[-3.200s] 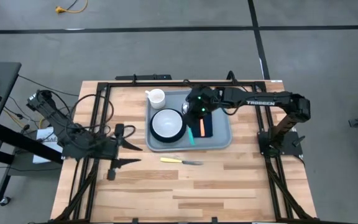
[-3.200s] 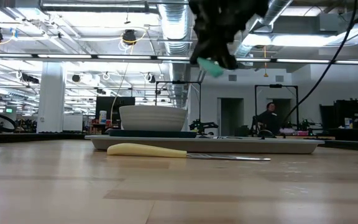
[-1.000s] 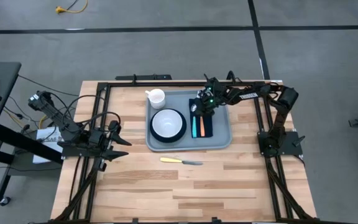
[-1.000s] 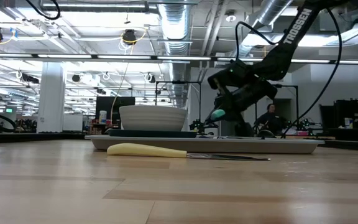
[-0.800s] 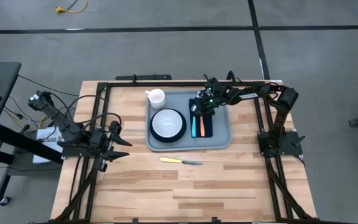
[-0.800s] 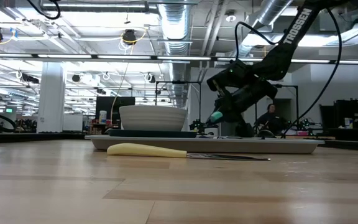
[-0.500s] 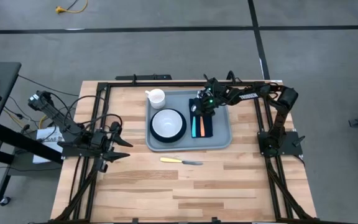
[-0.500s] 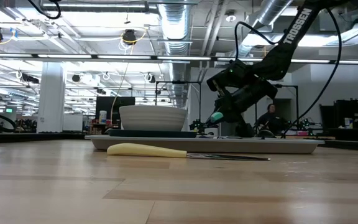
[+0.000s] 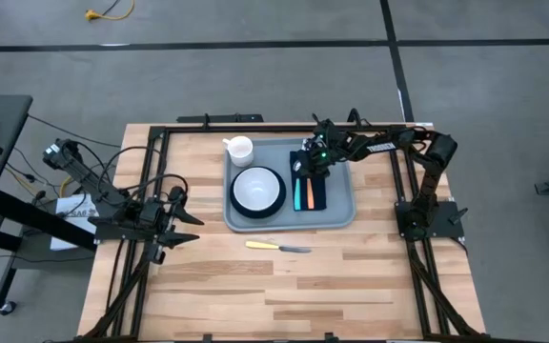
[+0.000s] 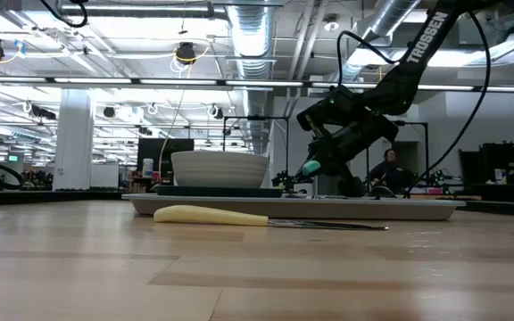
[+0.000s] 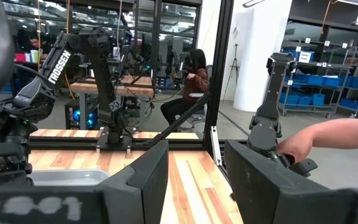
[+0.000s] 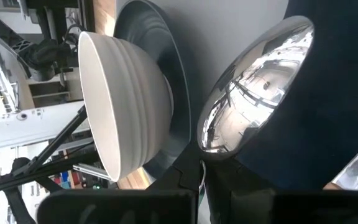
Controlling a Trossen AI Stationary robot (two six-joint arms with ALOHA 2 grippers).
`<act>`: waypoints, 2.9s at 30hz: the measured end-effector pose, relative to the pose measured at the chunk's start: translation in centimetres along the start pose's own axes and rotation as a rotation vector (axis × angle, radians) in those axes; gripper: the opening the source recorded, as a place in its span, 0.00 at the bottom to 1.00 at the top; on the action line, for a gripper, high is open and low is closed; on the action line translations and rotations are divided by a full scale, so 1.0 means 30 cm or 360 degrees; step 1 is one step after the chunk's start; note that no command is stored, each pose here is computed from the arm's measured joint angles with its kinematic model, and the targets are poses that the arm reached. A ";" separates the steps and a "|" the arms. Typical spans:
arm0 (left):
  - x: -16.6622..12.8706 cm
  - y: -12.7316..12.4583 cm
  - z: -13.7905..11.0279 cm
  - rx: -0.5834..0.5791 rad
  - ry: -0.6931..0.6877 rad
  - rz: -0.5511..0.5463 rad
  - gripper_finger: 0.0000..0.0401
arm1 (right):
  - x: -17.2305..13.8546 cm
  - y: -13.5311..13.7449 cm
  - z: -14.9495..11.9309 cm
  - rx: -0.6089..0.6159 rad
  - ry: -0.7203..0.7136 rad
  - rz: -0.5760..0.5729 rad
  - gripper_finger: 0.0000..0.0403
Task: Set up tray
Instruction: Put the green spoon on top of the black napkin on the gray tray, then put the yellow knife on top of the black napkin on the gray tray
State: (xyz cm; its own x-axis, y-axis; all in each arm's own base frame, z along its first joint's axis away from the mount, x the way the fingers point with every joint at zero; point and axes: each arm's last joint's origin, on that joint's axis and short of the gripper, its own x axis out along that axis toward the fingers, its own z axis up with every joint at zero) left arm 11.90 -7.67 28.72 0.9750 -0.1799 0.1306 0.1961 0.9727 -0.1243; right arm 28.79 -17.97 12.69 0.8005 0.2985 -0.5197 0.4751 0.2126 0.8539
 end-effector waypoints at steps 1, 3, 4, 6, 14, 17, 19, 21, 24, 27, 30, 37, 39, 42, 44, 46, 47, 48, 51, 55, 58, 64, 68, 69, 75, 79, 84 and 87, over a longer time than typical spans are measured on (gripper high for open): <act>0.000 0.000 0.000 0.0000 0.0000 0.0001 0.36 | 0.000 0.000 0.000 0.0000 0.0000 0.0000 0.00; 0.000 0.000 0.000 0.0000 0.0000 0.0000 0.36 | 0.000 0.000 0.000 0.0000 0.0000 0.0000 0.00; 0.000 0.000 0.000 0.0000 0.0000 0.0000 0.36 | 0.000 0.000 0.000 0.0000 0.0000 0.0000 0.00; 0.000 0.000 0.000 0.0000 0.0000 0.0000 0.36 | 0.000 0.000 0.000 0.0000 0.0000 0.0000 0.00; 0.000 0.000 0.000 0.0000 0.0001 0.0000 0.36 | 0.000 0.000 0.000 0.0001 0.0002 0.0001 0.00; 0.000 0.000 0.000 0.0000 0.0001 0.0000 0.36 | 0.000 0.000 0.000 0.0008 0.0002 0.0001 0.00; 0.000 0.000 0.000 0.0000 0.0001 0.0000 0.36 | 0.000 0.000 0.000 0.0011 0.0002 0.0002 0.00; 0.000 0.000 0.000 0.0001 0.0001 0.0001 0.36 | -0.001 0.000 0.000 0.0013 0.0006 0.0005 0.00; 0.000 0.000 0.000 0.0001 0.0001 0.0000 0.36 | -0.008 -0.004 0.005 0.0034 0.0020 0.0025 0.00; 0.000 0.000 0.000 0.0001 0.0001 0.0001 0.36 | -0.021 -0.012 0.014 0.0079 0.0020 0.0038 0.00; 0.000 0.000 0.000 0.0001 0.0002 0.0000 0.36 | -0.027 -0.015 0.018 0.0088 0.0019 0.0045 0.00; 0.000 0.000 -0.002 0.0009 0.0010 0.0001 0.36 | -0.025 -0.028 0.008 0.0068 0.0016 -0.0040 0.00; 0.000 0.000 -0.003 0.0010 0.0011 0.0001 0.36 | -0.025 -0.034 0.005 0.0067 0.0011 -0.0077 0.00; 0.000 0.000 -0.005 0.0010 0.0021 0.0001 0.36 | -0.025 -0.035 0.005 0.0051 0.0007 -0.0086 0.00; 0.000 0.000 -0.006 0.0010 0.0024 0.0001 0.36 | -0.025 -0.035 0.005 0.0049 0.0003 -0.0088 0.00; 0.000 0.001 -0.007 0.0010 0.0028 0.0002 0.36 | -0.024 -0.033 0.005 0.0039 0.0000 -0.0086 0.00; 0.000 0.000 -0.007 0.0008 0.0028 0.0002 0.36 | -0.023 -0.034 0.006 0.0032 -0.0007 -0.0093 0.01; 0.000 0.000 -0.007 0.0008 0.0028 0.0002 0.36 | -0.022 -0.033 0.005 0.0028 -0.0015 -0.0103 0.02; 0.000 0.000 -0.007 0.0008 0.0028 0.0002 0.36 | -0.022 -0.034 0.006 0.0024 -0.0040 -0.0125 0.08; 0.000 0.000 -0.007 0.0008 0.0028 0.0002 0.36 | -0.022 -0.034 0.007 0.0019 -0.0049 -0.0128 0.17; 0.000 0.000 -0.006 0.0008 0.0028 0.0002 0.36 | -0.022 -0.032 0.009 0.0010 -0.0054 -0.0121 0.20; 0.000 0.000 -0.007 0.0008 0.0028 0.0002 0.36 | -0.027 -0.036 0.014 0.0015 -0.0064 -0.0120 0.22; 0.000 0.001 -0.007 0.0008 0.0028 0.0002 0.36 | -0.031 -0.038 0.016 0.0020 -0.0066 -0.0119 0.22; 0.000 0.001 -0.007 0.0007 0.0029 0.0002 0.36 | -0.031 -0.038 0.016 0.0020 -0.0066 -0.0119 0.22; 0.000 0.001 -0.007 0.0008 0.0031 0.0002 0.36 | -0.032 -0.036 0.014 0.0006 -0.0021 -0.0075 0.22; 0.000 0.001 -0.017 0.0033 0.0077 0.0006 0.36 | -0.038 -0.029 0.009 0.0007 0.0097 0.0041 0.22; -0.002 0.003 -0.037 0.0090 0.0165 0.0010 0.36 | -0.063 0.037 -0.016 -0.0075 0.0154 0.0131 0.22; 0.004 0.001 -0.053 0.0145 0.0223 0.0014 0.36 | -0.098 0.103 -0.044 -0.0182 0.0146 0.0168 0.22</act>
State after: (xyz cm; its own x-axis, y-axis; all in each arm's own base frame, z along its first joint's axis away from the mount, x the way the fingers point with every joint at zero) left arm 12.19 -7.89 27.18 0.9829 -0.1839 -0.0092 0.1835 0.9824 -0.0344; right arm 27.42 -16.96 16.80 0.8044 0.4074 -0.4325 0.3416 0.2784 0.8977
